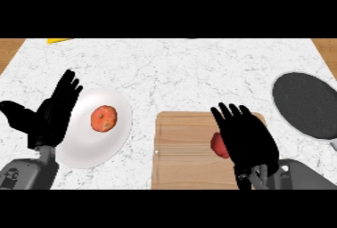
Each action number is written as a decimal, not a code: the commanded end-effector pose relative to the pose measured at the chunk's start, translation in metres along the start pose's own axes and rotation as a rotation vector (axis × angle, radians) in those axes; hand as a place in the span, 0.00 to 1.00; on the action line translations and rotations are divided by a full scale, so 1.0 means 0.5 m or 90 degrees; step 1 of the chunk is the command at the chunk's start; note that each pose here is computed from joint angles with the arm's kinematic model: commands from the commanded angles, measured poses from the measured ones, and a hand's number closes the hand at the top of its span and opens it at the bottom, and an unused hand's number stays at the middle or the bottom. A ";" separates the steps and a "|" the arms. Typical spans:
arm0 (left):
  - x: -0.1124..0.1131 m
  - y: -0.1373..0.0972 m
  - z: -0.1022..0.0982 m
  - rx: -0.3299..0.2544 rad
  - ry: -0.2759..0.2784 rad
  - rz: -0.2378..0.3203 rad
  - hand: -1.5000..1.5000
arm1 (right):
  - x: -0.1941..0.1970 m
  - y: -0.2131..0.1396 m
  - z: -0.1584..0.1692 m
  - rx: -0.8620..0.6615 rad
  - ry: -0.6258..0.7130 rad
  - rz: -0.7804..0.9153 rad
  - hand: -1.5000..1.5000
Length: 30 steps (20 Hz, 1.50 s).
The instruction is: Pick the bell pepper from the cutting board and place it in the pan
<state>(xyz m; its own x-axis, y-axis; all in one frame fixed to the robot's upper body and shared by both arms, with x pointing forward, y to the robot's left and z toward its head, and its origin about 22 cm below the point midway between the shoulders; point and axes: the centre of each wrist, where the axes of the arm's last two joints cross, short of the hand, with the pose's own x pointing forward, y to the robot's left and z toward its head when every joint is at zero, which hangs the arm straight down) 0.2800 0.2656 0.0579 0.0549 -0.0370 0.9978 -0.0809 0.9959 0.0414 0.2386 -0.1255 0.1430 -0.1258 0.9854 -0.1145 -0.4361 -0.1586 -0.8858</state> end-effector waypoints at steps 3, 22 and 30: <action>0.021 -0.001 0.009 0.008 0.001 0.001 0.50 | 0.068 0.006 0.002 0.011 0.099 0.051 0.00; 0.001 0.024 0.005 0.013 0.006 0.000 0.50 | 0.085 0.033 -0.119 0.095 0.170 0.068 0.00; -0.007 0.010 0.003 0.003 0.001 0.000 0.50 | 0.080 0.086 -0.140 0.087 0.160 0.050 0.00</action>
<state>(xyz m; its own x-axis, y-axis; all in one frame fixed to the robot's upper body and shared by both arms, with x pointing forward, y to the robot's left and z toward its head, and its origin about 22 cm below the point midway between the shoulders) 0.2784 0.2695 0.0615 0.0511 -0.0321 0.9982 -0.0906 0.9952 0.0366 0.2786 -0.0945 0.0813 -0.0215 0.9622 -0.2715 -0.5434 -0.2392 -0.8047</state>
